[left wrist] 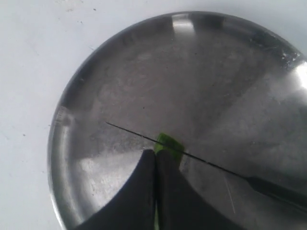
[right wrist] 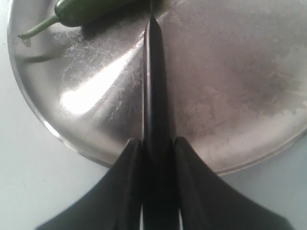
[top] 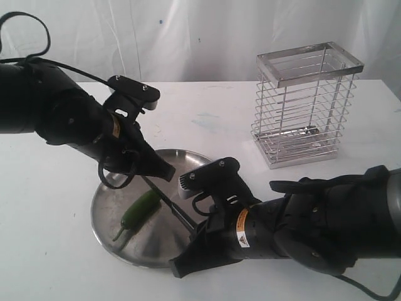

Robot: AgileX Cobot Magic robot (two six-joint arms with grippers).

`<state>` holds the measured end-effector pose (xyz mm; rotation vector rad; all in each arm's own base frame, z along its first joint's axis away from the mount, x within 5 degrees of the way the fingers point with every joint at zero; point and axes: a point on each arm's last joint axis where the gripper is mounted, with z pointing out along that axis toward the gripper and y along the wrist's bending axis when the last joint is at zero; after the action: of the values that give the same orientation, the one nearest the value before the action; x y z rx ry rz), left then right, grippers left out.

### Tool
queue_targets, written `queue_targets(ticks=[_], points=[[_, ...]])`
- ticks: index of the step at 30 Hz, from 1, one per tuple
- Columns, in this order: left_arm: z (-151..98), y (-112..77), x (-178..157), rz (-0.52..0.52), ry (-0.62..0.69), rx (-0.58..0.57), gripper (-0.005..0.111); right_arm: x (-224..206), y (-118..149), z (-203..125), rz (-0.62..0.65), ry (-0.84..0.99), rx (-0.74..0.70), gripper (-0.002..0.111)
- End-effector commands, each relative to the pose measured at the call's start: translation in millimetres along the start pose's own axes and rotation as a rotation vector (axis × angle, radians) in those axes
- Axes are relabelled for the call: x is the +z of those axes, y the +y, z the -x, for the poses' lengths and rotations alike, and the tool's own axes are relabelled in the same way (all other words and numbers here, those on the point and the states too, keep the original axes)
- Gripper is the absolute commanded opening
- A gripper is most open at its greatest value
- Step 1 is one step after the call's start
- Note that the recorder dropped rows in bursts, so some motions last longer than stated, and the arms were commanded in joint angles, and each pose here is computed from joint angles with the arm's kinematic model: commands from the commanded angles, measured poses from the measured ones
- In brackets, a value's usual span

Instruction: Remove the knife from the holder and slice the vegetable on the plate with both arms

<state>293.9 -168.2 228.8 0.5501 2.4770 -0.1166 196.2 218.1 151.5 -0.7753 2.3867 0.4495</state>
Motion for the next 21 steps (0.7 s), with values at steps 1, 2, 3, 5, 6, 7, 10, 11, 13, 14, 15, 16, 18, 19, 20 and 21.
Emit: queue_targets(ticks=[1, 2, 3, 5, 6, 7, 10, 11, 13, 14, 15, 16, 18, 19, 20, 21], points=[[-6, -5.5, 15, -0.021, 0.042, -0.027, 0.000, 1, 0, 0, 0.001, -0.003, 0.003, 0.000], [-6, -6.5, 18, -0.029, 0.043, -0.034, 0.000, 1, 0, 0, 0.001, -0.003, 0.003, 0.000], [-6, -7.0, 19, -0.032, 0.044, -0.034, 0.000, 1, 0, 0, 0.001, -0.003, 0.003, 0.000], [-6, -8.1, 22, -0.041, 0.038, -0.044, 0.000, 1, 0, 0, 0.001, -0.003, 0.003, 0.000], [-6, -8.4, 22, -0.045, 0.033, -0.049, 0.000, 1, 0, 0, 0.001, -0.003, 0.003, 0.000], [-5, -8.6, 23, -0.046, 0.028, -0.049, 0.000, 1, 0, 0, 0.001, -0.003, 0.003, 0.000], [-4, -10.4, 23, -0.054, 0.016, -0.051, 0.000, 1, 0, 0, 0.001, -0.003, 0.003, 0.000], [-4, -11.1, 22, -0.056, 0.016, -0.053, 0.000, 1, 0, 0, 0.001, -0.003, 0.003, 0.000], [-4, -12.2, 22, -0.059, 0.014, -0.049, 0.000, 1, 0, 0, 0.001, -0.003, 0.003, 0.000], [-4, -12.7, 22, -0.060, 0.014, -0.042, 0.000, 1, 0, 0, 0.001, -0.003, 0.003, 0.000], [-4, -14.5, 22, -0.063, 0.014, -0.033, 0.000, 1, 0, 0, 0.001, -0.003, 0.003, 0.000], [-4, -14.6, 23, -0.063, 0.014, -0.025, 0.000, 1, 0, 0, 0.001, -0.003, 0.003, 0.000], [-6, -14.9, 27, -0.063, 0.021, -0.021, 0.000, 1, 0, 0, 0.001, -0.003, 0.003, 0.000], [-9, -15.4, 34, -0.060, 0.046, -0.017, 0.000, 1, 0, 0, 0.001, -0.003, 0.003, 0.000], [-11, -15.7, 37, -0.058, 0.058, -0.016, 0.000, 1, 0, 0, 0.001, -0.003, 0.003, 0.000], [-15, -16.3, 46, -0.055, 0.084, -0.014, 0.000, 1, 0, 0, 0.001, -0.003, 0.003, 0.000]])
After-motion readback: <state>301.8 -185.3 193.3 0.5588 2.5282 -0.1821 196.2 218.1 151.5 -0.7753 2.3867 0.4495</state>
